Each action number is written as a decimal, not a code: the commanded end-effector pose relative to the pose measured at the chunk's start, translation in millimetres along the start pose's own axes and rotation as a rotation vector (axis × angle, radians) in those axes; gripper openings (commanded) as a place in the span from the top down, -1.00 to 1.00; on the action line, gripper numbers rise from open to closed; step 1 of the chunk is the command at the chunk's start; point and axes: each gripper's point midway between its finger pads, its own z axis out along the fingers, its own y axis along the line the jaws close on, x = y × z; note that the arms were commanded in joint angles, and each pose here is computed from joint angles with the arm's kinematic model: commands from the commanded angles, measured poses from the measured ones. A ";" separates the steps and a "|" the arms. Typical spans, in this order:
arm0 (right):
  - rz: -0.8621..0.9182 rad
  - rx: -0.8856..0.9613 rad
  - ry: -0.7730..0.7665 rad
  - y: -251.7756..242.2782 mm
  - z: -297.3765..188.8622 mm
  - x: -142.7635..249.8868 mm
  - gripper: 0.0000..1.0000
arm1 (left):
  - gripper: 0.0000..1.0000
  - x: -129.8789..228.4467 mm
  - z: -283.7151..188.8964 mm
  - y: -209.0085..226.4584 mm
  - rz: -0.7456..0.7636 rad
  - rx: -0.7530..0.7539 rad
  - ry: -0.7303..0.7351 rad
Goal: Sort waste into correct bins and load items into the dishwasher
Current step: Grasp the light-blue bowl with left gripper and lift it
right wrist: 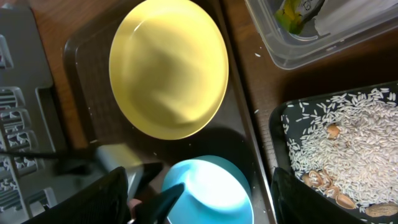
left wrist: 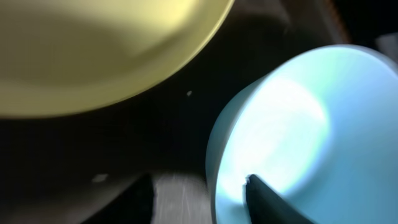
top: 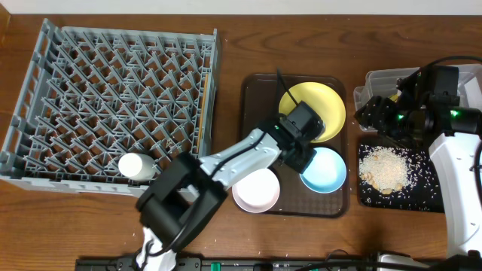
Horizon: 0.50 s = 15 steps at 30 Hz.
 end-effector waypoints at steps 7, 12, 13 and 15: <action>0.004 0.007 -0.005 -1.0 -1.5 -2.0 -0.44 | 0.85 -5.9 -0.3 0.1 0.002 -0.008 0.001; 0.004 0.007 -0.004 -1.0 -1.5 -2.0 -0.45 | 0.85 -24.2 -53.7 35.7 -0.047 -0.169 -0.057; 0.003 0.007 -0.004 -1.0 -1.5 -2.0 -0.44 | 0.85 -28.8 -73.5 50.3 -0.066 -0.232 -0.081; 0.003 0.007 -0.004 -1.0 -1.5 -2.0 -0.44 | 0.85 -35.6 -111.4 76.4 -0.107 -0.335 -0.131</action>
